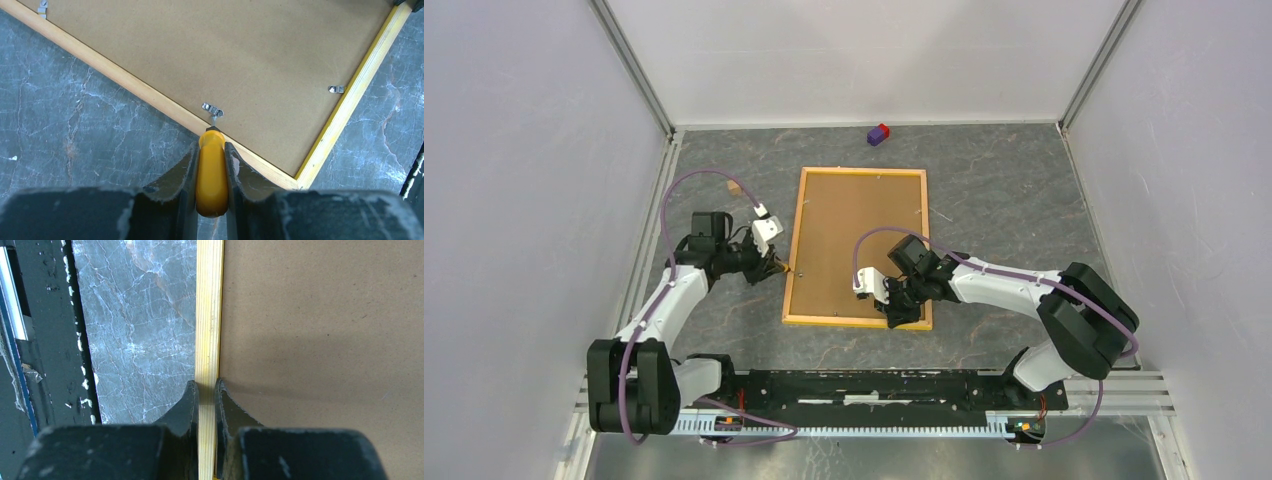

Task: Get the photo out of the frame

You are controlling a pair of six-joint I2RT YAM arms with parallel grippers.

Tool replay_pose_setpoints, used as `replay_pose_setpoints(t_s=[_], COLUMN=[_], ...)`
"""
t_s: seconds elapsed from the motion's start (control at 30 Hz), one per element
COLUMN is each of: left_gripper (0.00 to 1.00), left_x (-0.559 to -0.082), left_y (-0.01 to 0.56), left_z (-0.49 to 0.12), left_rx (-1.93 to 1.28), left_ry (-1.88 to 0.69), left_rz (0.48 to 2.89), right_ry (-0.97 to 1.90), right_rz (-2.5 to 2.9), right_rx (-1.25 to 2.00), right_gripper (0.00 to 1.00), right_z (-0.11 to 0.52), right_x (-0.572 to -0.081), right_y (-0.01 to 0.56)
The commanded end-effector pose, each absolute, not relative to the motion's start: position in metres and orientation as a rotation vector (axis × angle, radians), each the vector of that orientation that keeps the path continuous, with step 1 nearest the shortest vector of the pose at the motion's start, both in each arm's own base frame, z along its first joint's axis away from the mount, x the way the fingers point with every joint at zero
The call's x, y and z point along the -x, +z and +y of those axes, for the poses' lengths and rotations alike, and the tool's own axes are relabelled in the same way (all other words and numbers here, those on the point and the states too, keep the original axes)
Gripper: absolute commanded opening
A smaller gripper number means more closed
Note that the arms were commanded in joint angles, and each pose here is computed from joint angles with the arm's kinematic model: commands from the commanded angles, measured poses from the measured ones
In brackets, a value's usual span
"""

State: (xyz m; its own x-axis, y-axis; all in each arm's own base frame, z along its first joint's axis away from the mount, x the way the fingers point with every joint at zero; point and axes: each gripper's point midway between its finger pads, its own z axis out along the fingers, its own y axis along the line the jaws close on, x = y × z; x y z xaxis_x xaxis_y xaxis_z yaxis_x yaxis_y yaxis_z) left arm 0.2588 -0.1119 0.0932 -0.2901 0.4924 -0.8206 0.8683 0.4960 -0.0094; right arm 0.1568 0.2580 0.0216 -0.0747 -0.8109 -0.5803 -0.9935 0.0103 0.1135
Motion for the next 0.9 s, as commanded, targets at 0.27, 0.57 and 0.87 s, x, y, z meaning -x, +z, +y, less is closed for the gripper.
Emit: replay_pose_setpoints(t_s=[0.27,0.57,0.87], left_gripper=[0.02,0.02,0.02], left_x=[-0.232,-0.224,-0.215], left_y=[0.068,0.061,0.048], left_z=[-0.130,-0.129,-0.133], left_rx=[-1.233,-1.225,-1.258], left_ry=[-0.700,-0.674,-0.625], left_rz=[1.982,1.997,1.997], right_ry=[0.666,0.672,0.673], right_rz=[1.984,1.987,1.989], right_rx=[1.910,1.915,1.917], right_gripper=[0.00,0.00,0.00], right_z=[0.251,0.252,0.252], right_x=[-0.151,-0.151,-0.150], right_y=[-0.007,-0.008,-0.009])
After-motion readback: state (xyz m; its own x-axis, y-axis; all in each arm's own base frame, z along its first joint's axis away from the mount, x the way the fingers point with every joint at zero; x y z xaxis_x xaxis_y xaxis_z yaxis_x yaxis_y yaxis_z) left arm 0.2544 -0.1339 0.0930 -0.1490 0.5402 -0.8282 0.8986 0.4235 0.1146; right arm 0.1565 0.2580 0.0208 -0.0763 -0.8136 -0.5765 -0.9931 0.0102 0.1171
